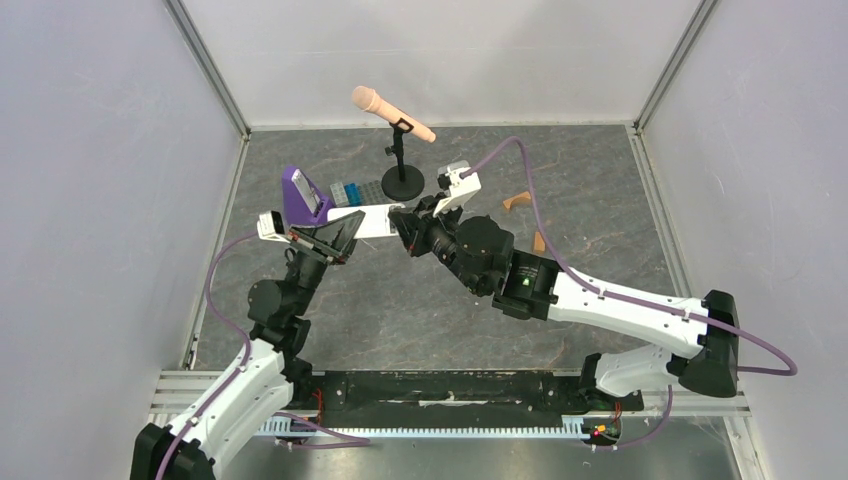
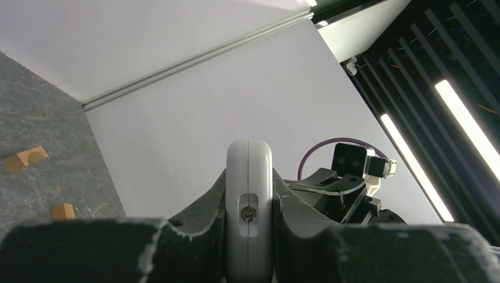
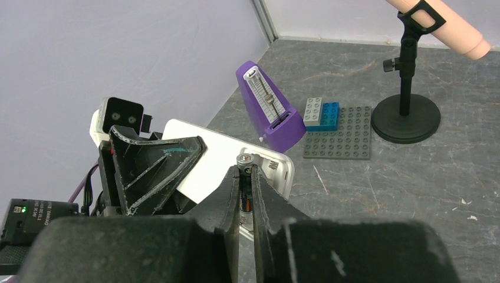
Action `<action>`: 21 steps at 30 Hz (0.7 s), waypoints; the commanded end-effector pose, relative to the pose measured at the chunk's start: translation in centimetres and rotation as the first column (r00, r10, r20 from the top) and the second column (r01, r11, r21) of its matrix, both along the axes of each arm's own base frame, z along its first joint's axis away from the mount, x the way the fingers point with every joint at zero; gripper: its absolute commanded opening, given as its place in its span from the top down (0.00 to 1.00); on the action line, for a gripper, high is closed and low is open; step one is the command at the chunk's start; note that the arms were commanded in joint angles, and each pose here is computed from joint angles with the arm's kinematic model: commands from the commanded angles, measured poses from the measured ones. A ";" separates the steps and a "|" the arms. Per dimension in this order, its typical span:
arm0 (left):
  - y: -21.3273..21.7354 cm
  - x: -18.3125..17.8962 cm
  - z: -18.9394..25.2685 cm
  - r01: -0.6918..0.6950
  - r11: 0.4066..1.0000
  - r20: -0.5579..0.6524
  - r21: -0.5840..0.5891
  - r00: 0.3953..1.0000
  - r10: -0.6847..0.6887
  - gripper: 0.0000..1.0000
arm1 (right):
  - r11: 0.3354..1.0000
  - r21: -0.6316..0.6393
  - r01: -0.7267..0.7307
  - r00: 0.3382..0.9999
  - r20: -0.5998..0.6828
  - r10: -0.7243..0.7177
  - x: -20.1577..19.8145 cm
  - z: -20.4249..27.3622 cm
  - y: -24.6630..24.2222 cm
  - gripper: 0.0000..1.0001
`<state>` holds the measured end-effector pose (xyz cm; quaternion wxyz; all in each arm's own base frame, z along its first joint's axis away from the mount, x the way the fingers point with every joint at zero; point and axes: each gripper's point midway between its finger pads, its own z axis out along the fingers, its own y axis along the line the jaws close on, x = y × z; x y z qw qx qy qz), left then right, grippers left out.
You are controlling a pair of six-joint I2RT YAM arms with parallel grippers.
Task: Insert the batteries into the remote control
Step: Load the battery into the remote control.
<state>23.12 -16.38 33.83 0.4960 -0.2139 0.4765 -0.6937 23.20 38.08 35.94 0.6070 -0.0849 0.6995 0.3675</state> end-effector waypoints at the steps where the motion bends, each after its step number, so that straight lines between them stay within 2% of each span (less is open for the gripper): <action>1: 0.5 -1.3 2.6 0.021 0.998 0.090 -0.059 0.996 -0.015 0.98 | 0.999 0.050 -0.016 0.999 -0.035 0.018 -0.5 2.5 0.5 0.90; 13: 1.0 -1.3 3.1 0.014 0.995 0.089 -0.102 0.996 -0.005 0.98 | 0.999 -0.023 -0.041 0.996 -0.082 0.039 -0.6 0.4 1.4 0.90; 21: 1.3 -1.1 3.2 0.017 0.990 0.074 -0.143 0.997 -0.007 0.98 | 0.996 -0.067 -0.053 0.993 -0.106 0.046 -0.6 -0.8 2.2 0.86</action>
